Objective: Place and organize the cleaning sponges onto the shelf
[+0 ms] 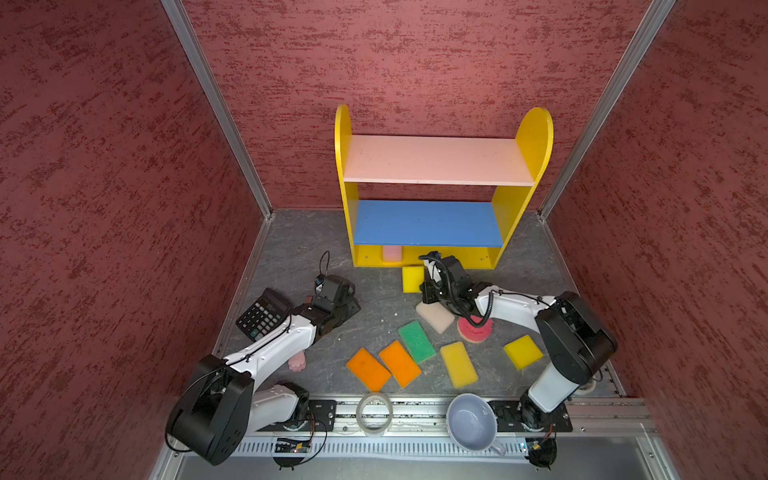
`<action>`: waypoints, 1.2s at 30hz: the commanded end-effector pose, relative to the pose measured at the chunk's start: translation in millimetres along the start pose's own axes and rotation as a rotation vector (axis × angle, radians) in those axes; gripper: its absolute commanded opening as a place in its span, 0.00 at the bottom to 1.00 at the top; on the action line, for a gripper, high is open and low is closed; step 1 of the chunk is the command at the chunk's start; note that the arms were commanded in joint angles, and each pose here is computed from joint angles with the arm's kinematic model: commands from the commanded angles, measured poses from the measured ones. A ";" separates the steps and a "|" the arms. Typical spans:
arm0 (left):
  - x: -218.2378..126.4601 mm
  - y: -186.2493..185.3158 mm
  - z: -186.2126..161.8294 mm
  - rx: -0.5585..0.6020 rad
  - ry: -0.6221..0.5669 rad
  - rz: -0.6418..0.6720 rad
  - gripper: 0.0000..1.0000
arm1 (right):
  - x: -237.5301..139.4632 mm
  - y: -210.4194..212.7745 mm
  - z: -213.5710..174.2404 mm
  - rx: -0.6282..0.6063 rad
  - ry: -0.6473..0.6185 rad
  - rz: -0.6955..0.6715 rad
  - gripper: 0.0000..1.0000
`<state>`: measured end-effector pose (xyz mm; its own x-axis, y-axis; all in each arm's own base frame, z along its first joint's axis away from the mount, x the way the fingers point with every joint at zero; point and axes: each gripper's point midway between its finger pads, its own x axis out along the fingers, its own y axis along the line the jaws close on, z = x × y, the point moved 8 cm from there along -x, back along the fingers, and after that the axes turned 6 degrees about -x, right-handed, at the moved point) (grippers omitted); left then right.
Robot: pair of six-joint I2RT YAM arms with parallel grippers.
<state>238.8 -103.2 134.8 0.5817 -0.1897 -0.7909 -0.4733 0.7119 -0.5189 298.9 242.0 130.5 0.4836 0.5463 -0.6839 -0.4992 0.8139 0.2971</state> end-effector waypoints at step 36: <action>14.2 -37.0 40.0 0.017 -0.030 -0.071 0.57 | -76.8 85.7 -70.8 -0.127 0.247 0.088 0.39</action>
<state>274.3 -99.2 143.0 0.5959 -0.1805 -0.7825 -0.4798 0.7013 -0.5272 187.7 261.9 165.0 0.2823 0.5782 -0.7655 -0.6344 0.7111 0.3032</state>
